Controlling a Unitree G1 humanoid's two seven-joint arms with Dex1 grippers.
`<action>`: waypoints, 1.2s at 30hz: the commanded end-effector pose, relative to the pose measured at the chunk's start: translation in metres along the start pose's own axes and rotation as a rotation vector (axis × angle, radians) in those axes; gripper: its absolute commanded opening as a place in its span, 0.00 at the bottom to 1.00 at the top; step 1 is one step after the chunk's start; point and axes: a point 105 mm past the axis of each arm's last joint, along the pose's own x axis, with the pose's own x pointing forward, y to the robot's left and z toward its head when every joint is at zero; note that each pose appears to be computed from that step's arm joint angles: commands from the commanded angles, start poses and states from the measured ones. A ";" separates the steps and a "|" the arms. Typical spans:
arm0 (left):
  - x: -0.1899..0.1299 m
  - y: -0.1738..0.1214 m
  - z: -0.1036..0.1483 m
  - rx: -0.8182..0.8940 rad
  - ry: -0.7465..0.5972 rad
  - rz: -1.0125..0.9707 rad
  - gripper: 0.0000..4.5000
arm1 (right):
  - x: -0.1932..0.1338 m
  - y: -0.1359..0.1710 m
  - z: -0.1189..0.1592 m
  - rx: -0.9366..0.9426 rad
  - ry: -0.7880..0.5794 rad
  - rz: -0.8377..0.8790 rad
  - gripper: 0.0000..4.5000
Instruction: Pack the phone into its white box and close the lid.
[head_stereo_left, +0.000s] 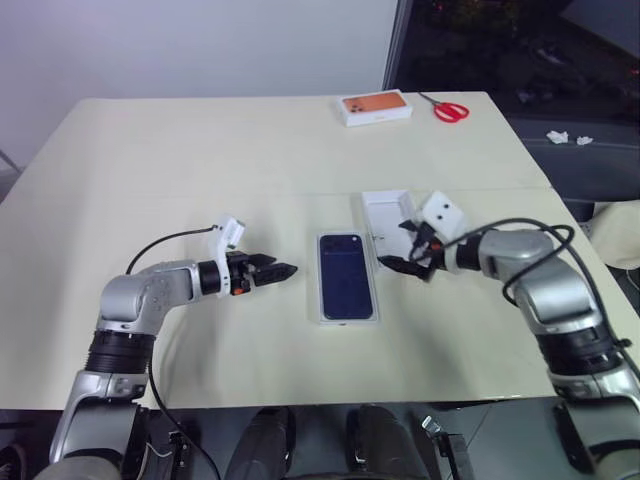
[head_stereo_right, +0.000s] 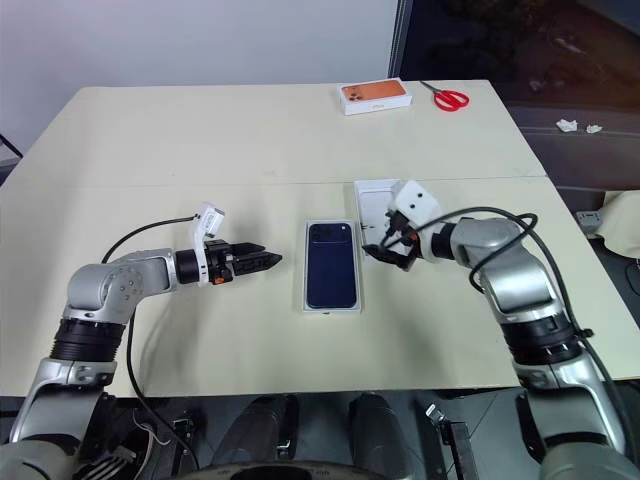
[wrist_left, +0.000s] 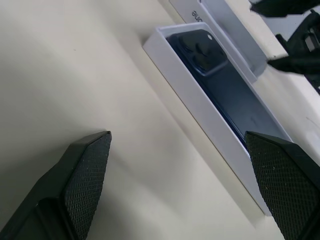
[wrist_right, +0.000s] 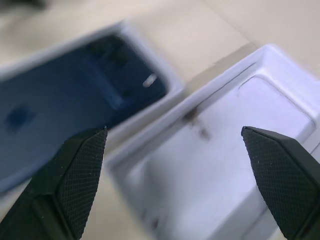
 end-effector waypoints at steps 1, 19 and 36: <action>-0.002 0.007 0.000 0.002 -0.017 0.045 1.00 | 0.000 -0.016 0.028 0.130 -0.065 -0.129 1.00; 0.002 0.011 -0.006 -0.005 -0.048 0.090 1.00 | 0.053 -0.012 0.014 0.387 0.122 -0.305 1.00; 0.003 0.010 -0.005 -0.008 -0.063 0.099 1.00 | 0.045 -0.032 -0.002 0.172 0.181 -0.410 1.00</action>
